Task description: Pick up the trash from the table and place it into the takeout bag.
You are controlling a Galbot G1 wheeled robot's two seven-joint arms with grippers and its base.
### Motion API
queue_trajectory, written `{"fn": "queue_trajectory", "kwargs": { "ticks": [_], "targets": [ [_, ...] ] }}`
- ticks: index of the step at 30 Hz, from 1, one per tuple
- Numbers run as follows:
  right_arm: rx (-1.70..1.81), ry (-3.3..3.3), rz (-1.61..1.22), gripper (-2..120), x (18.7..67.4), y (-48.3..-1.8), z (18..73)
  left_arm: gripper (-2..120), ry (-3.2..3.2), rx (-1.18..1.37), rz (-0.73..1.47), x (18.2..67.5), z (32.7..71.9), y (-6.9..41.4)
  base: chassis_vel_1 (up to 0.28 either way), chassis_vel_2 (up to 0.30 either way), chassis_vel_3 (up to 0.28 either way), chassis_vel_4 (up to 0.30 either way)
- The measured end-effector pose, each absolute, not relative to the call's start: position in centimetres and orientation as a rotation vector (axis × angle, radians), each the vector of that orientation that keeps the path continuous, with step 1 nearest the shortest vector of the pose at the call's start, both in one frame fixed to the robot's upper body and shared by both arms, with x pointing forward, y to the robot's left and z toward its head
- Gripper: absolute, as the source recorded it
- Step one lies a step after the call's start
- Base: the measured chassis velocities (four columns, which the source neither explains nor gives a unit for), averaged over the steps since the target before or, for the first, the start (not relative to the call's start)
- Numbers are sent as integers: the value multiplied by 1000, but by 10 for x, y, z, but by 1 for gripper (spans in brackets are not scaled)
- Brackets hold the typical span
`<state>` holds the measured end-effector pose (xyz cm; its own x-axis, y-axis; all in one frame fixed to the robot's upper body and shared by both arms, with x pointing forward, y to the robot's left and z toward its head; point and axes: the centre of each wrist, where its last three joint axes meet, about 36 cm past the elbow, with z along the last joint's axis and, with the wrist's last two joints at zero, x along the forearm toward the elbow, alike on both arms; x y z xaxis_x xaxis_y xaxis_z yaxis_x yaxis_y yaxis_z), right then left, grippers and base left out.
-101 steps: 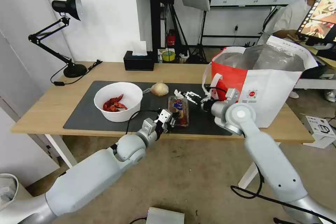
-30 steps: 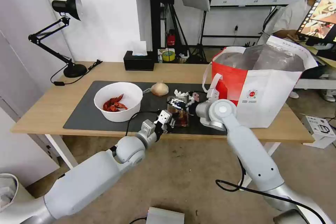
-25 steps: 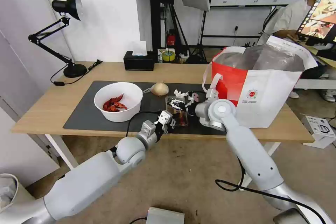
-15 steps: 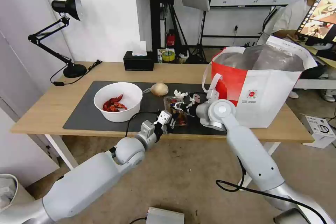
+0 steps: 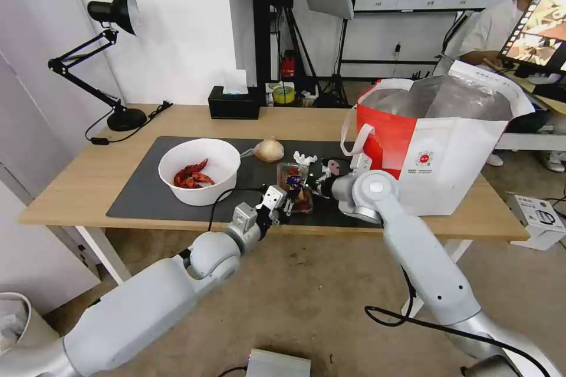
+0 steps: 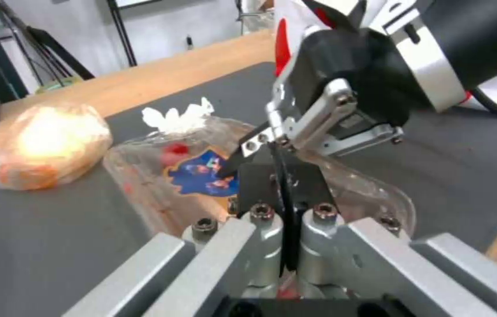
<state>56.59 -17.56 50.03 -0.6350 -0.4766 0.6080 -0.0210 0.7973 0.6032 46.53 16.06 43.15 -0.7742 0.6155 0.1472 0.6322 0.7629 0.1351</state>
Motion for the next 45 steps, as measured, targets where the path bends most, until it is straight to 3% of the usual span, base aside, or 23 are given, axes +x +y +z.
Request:
{"fn": "queue_trajectory", "kwargs": {
  "ticks": [26, 30, 33, 45],
  "targets": [
    [472, -2267, -781, 0, 549, -194, 518, 0, -2929, -834, -191, 405, 430, 224, 0, 0, 0, 0],
    [545, -2335, -802, 0, 542, -201, 543, 1, -2959, -796, -183, 391, 438, 232, 0, 0, 0, 0],
    [618, -2418, -829, 0, 529, -212, 580, 17, -2982, -739, -175, 374, 444, 237, 0, 0, 0, 0],
    [699, -2642, -971, 0, 506, -258, 674, 57, -3015, -661, -155, 358, 451, 239, 0, 0, 0, 0]
  ]
}}
